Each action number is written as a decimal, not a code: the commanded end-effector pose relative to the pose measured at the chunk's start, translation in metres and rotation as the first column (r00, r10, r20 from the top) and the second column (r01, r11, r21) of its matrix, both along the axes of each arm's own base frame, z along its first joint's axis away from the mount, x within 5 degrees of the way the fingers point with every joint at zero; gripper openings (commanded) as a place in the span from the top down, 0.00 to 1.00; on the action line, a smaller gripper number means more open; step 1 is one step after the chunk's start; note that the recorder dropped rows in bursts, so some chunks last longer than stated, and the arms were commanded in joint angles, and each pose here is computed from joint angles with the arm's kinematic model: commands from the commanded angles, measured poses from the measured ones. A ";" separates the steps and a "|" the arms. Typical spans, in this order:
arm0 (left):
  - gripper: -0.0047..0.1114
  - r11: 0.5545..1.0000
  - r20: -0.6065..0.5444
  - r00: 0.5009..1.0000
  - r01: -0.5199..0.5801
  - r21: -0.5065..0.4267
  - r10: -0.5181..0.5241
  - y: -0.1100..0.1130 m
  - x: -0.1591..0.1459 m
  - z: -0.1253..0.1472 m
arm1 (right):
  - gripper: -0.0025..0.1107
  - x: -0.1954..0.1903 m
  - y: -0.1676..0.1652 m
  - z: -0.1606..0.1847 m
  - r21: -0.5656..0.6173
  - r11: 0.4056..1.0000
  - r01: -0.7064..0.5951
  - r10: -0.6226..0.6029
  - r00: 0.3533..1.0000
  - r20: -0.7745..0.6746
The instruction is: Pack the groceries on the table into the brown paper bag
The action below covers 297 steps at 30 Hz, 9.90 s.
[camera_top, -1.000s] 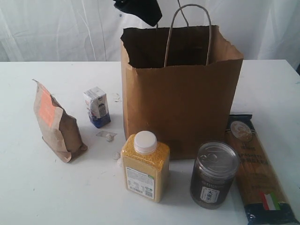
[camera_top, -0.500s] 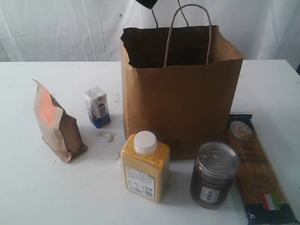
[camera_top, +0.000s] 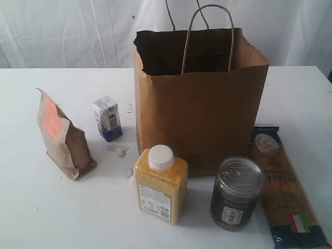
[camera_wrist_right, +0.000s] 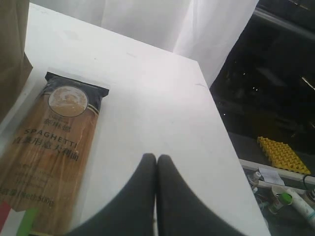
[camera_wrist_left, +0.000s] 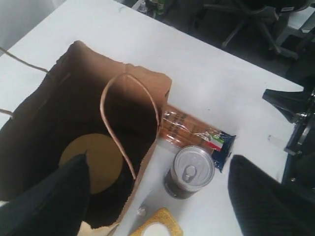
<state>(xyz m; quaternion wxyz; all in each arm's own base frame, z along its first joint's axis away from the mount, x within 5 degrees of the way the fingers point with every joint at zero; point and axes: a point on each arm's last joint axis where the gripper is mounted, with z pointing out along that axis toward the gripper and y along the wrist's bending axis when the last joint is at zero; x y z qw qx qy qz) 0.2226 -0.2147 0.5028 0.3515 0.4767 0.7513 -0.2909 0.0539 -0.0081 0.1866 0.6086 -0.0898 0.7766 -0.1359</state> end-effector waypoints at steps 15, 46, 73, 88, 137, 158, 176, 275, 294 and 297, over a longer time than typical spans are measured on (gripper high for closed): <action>0.96 0.999 -0.033 0.999 0.017 0.030 -0.016 0.014 -0.022 0.009 | 0.98 0.000 0.000 -0.001 -0.016 1.000 -0.006 0.006 1.000 0.005; 0.96 0.934 0.386 0.855 -0.277 -0.225 0.347 0.162 -0.173 0.033 | 0.98 0.000 0.000 -0.001 -0.016 1.000 -0.006 0.006 1.000 0.005; 0.96 0.936 0.155 0.940 -0.266 -0.229 0.304 0.142 -0.164 -0.143 | 0.98 0.000 0.000 -0.001 -0.016 1.000 -0.006 0.006 1.000 0.005; 0.96 0.835 0.385 0.742 -0.457 -0.308 0.548 0.180 -0.172 -0.297 | 0.98 0.000 0.000 -0.001 -0.016 1.000 -0.006 0.006 1.000 0.005; 0.96 0.800 0.353 0.720 -0.567 -0.198 0.598 0.188 -0.176 -0.331 | 0.98 -0.001 -0.007 0.001 -0.256 0.966 0.021 -0.022 1.000 -0.001; 0.96 0.800 0.353 0.720 -0.567 -0.198 0.598 0.188 -0.176 -0.331 | 0.98 -0.023 0.024 0.080 0.367 0.681 -0.634 0.068 0.553 0.830; 0.96 0.800 0.353 0.720 -0.567 -0.198 0.598 0.188 -0.176 -0.331 | 0.98 -0.023 0.046 0.166 0.391 0.676 -0.625 0.340 0.735 0.587; 0.96 0.800 0.355 0.720 -0.566 -0.197 0.597 0.188 -0.176 -0.331 | 0.21 0.172 0.130 0.026 0.248 0.852 -0.460 0.458 0.428 -0.779; 0.96 0.800 0.355 0.720 -0.566 -0.197 0.597 0.188 -0.176 -0.331 | 0.98 0.147 0.126 0.085 0.335 0.817 -0.469 0.555 0.484 -0.676; 0.96 0.800 0.355 0.720 -0.566 -0.197 0.597 0.188 -0.176 -0.331 | 0.98 0.133 0.120 0.113 0.330 0.808 -0.488 0.568 0.494 -0.658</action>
